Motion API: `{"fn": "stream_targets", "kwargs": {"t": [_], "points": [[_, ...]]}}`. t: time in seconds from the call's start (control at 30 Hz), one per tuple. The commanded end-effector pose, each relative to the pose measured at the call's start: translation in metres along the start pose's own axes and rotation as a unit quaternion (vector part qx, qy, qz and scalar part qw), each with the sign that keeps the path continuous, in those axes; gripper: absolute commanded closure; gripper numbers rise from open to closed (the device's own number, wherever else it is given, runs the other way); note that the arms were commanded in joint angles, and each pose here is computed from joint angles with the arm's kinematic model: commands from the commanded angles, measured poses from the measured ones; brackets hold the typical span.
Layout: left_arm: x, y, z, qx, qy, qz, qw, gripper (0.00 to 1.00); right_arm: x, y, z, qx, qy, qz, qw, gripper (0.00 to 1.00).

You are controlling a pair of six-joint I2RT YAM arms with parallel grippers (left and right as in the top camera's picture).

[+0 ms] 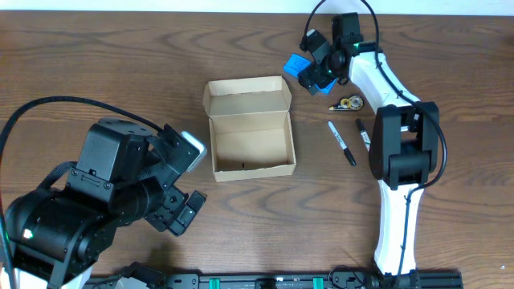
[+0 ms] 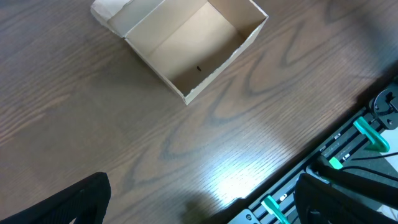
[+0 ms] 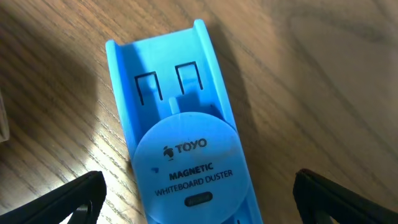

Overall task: Pack container
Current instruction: 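Lift the blue duster with the right gripper and carry it toward the box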

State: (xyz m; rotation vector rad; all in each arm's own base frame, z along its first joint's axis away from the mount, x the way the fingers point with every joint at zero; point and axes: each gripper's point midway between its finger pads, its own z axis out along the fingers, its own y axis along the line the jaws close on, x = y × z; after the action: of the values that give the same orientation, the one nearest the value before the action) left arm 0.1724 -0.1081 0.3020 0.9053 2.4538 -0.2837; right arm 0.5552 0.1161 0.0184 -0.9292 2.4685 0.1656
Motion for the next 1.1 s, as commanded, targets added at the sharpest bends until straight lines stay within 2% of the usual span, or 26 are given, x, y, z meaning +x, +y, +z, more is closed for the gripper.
{"fn": "stream_targets", "kwargs": {"t": [0.0, 0.13, 0.23, 0.53, 0.77, 1.07], "points": [[-0.0025, -0.0002, -0.0046, -0.001, -0.008, 0.003, 1.0, 0.05, 0.0034, 0.0035, 0.0134, -0.008, 0.006, -0.007, 1.0, 0.01], [-0.0025, -0.0002, -0.0046, -0.001, -0.008, 0.003, 1.0, 0.05, 0.0035, 0.0031, 0.0134, -0.007, 0.006, -0.007, 1.0, 0.04], [-0.0025, -0.0002, -0.0046, -0.001, -0.008, 0.003, 1.0, 0.05, 0.0053, 0.0008, 0.0135, 0.0, 0.011, -0.006, 1.0, 0.14], [-0.0025, -0.0002, -0.0046, -0.001, -0.008, 0.003, 1.0, 0.05, 0.0054, 0.0006, 0.0137, 0.0, 0.011, 0.007, 1.0, 0.3], [-0.0025, -0.0002, -0.0046, -0.001, -0.008, 0.003, 1.0, 0.05, 0.0056, 0.0007, 0.0137, 0.001, 0.011, 0.036, 0.999, 0.48], [-0.0025, -0.0002, -0.0046, -0.001, -0.008, 0.003, 1.0, 0.05, -0.0004, -0.0016, 0.0093, 0.005, 0.004, 0.09, 0.996, 0.5]]}}
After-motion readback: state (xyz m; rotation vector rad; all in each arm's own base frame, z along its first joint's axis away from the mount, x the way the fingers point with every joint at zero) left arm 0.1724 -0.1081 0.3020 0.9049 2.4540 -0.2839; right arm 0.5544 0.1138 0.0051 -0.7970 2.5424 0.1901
